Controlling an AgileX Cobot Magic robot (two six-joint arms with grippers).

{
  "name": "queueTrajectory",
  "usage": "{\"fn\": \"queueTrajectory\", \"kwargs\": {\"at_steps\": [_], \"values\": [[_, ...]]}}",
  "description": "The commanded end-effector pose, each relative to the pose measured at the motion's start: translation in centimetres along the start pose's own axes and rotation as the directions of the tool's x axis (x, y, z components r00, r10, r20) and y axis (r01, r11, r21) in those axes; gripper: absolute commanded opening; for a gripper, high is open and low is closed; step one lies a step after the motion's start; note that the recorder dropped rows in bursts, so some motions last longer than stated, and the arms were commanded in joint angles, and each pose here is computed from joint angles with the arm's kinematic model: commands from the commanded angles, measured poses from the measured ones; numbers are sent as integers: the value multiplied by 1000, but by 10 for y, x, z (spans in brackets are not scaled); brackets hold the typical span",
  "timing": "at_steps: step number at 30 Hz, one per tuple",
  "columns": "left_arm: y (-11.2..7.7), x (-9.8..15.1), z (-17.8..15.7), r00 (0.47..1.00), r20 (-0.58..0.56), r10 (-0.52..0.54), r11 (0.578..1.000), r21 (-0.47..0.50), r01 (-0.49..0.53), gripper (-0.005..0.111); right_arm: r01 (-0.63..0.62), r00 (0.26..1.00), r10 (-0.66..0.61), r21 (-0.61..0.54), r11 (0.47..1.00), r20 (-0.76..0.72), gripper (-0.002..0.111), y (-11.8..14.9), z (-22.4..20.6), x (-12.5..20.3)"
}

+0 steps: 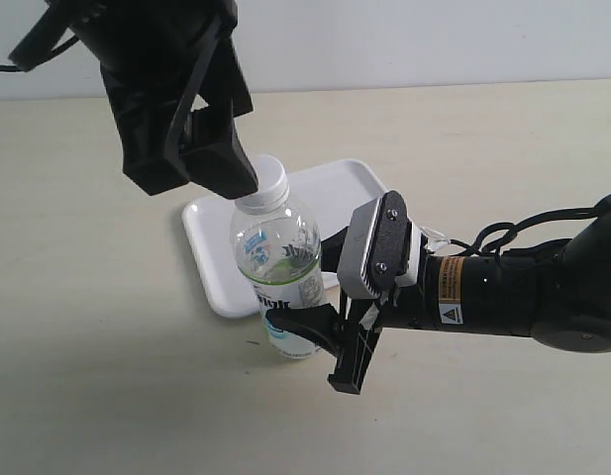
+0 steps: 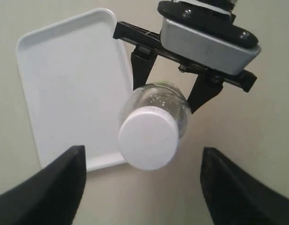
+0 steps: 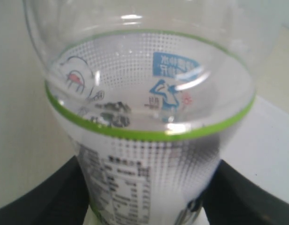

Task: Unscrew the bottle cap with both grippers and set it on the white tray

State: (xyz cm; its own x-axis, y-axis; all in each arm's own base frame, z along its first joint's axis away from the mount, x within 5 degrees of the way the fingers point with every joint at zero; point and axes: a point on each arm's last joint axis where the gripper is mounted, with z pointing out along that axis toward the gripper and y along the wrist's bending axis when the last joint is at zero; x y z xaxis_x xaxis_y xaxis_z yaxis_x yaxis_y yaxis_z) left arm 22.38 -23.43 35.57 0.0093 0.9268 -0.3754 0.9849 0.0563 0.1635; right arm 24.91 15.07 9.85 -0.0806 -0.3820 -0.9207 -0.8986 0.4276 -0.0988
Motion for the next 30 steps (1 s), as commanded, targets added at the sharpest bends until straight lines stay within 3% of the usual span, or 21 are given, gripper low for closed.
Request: {"fn": "queueTrajectory", "kwargs": {"at_steps": [1,12,17,24,30], "values": [[2,0,14,1000,-22,-7,1000,30,8,67,18,999,-18,-4,1000,-42,0,1,0,4],[3,-2,28,999,-32,-24,997,72,26,67,18,999,-18,-4,1000,-42,0,1,0,4],[3,-2,29,999,-34,-24,997,73,27,56,18,999,-18,-4,1000,-42,0,1,0,4],[3,-2,29,998,-35,-43,996,72,46,65,16,999,-16,-4,1000,-42,0,1,0,4],[5,-2,39,997,-57,-49,995,88,54,66,16,999,-16,-4,1000,-42,0,1,0,4]]}}
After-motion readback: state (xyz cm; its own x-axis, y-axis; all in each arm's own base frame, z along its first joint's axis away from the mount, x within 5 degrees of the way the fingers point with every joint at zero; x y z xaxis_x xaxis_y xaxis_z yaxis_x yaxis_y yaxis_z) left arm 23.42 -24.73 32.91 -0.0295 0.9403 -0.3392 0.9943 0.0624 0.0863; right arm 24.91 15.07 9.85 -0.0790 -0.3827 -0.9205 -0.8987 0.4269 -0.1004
